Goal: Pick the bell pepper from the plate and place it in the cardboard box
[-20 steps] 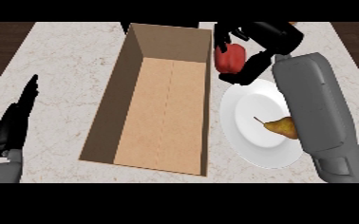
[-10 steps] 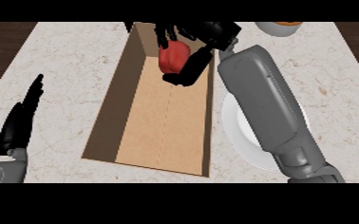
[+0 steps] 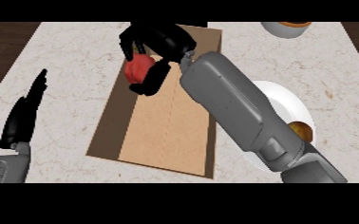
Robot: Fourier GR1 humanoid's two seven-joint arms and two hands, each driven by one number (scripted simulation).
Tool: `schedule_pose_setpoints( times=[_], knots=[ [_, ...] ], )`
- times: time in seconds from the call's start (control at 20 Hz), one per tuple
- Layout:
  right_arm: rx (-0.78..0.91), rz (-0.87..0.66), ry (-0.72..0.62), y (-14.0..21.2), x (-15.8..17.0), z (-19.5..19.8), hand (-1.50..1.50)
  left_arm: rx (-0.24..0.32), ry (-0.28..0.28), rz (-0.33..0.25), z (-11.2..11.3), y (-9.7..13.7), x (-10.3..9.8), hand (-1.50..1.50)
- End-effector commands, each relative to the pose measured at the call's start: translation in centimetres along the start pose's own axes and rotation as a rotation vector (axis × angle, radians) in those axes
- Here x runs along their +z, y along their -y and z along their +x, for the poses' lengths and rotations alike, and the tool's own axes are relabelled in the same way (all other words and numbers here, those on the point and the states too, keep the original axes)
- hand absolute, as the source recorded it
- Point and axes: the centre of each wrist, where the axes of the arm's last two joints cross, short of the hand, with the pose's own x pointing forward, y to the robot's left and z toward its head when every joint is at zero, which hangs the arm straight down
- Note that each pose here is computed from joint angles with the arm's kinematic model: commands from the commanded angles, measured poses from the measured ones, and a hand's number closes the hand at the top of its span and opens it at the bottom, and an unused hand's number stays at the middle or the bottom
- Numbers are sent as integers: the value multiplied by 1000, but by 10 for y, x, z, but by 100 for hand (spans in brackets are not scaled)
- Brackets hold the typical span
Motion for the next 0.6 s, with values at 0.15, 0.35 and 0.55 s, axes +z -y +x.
schedule_pose_setpoints(
  times=[0.15, 0.35, 0.55],
  knots=[
    [-31, 11, -182, -22, -10, -7, -150, -17, 31, -4, 17, 5, -9, 0],
    [-99, 65, -224, -38, -5, -18, -150, -1, 27, -9, 10, 16, -9, 0],
    [-156, 7, -181, -59, 6, -29, -150, 4, 37, -27, 19, 6, -6, 0]
  ],
)
